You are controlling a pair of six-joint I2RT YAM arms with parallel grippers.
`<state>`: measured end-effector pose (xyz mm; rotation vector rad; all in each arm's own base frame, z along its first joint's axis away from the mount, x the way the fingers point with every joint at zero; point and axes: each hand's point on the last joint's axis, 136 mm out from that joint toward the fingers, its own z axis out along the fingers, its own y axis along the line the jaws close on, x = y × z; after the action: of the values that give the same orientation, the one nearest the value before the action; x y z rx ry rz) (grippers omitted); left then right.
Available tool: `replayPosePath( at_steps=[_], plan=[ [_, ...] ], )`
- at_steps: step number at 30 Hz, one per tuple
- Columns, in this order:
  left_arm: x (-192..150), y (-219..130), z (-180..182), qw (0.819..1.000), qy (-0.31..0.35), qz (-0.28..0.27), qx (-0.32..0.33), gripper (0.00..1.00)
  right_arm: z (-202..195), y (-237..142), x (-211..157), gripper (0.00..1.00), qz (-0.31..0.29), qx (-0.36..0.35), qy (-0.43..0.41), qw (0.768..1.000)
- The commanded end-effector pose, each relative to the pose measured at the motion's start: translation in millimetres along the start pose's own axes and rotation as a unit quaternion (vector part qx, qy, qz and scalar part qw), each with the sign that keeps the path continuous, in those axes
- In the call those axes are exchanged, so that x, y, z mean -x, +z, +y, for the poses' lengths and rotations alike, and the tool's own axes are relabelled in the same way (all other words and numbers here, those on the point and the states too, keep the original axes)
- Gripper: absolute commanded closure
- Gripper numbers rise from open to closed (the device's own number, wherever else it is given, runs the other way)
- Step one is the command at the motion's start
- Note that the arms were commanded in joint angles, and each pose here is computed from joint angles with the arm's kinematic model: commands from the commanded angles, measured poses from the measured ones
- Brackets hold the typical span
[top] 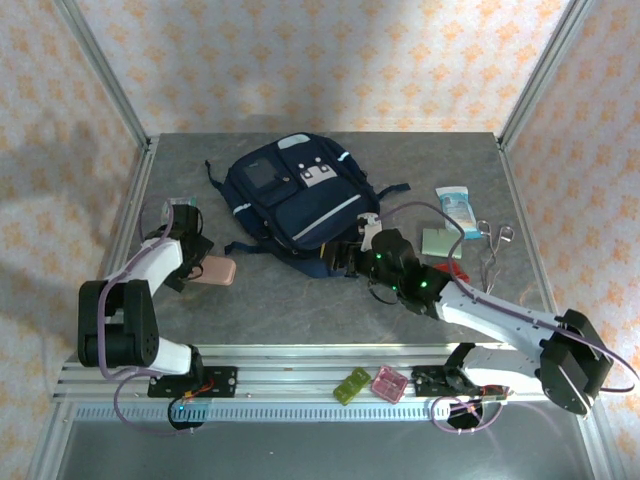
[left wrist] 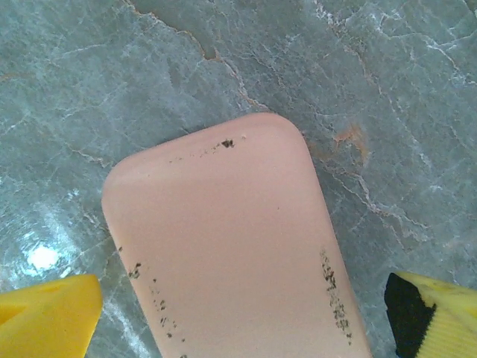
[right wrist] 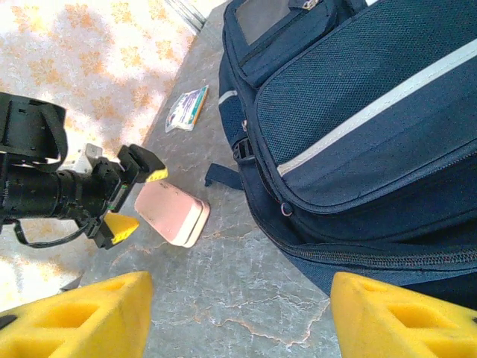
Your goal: Pack the student bag
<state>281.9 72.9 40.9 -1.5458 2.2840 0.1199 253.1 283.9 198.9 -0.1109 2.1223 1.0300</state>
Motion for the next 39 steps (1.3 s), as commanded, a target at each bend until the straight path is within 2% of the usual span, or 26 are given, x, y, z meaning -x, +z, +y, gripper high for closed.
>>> replayPosePath(
  at_steps=[1,3,5,8,11,14,22,29,34,39],
  plan=[
    [12,10,-5,1.0,-0.002,-0.02,0.017,0.01,2,-7,9,0.37,-0.022,-0.001,-0.002,1.0],
    [11,17,-8,1.0,-0.001,-0.014,0.02,0.01,2,-8,9,0.37,-0.025,-0.001,-0.001,1.0],
    [9,25,-8,1.0,0.001,-0.011,0.027,0.05,1,-9,8,0.37,-0.026,-0.002,0.002,1.0],
    [4,31,-12,1.0,0.007,0.001,0.021,0.25,0,-9,7,0.37,-0.023,-0.005,0.003,1.0],
    [6,21,-20,1.0,0.007,-0.002,-0.011,0.45,-1,-6,5,0.37,-0.019,-0.005,0.003,1.0],
    [7,3,-31,0.998,0.003,0.001,-0.059,0.58,2,-2,2,0.37,-0.009,0.001,0.001,1.0],
    [-10,-72,-87,0.979,0.015,0.013,-0.201,0.58,20,18,-7,0.38,0.027,0.049,-0.002,0.998],
    [-61,-149,-155,0.943,0.045,0.05,-0.326,0.58,45,31,-4,0.36,0.038,0.107,0.002,0.994],
    [-96,-195,-187,0.918,0.072,0.071,-0.384,0.57,61,30,8,0.34,0.016,0.14,0.0,0.99],
    [-119,-227,-204,0.898,0.093,0.09,-0.421,0.57,64,35,19,0.34,-0.002,0.14,0.003,0.99]
  ],
)
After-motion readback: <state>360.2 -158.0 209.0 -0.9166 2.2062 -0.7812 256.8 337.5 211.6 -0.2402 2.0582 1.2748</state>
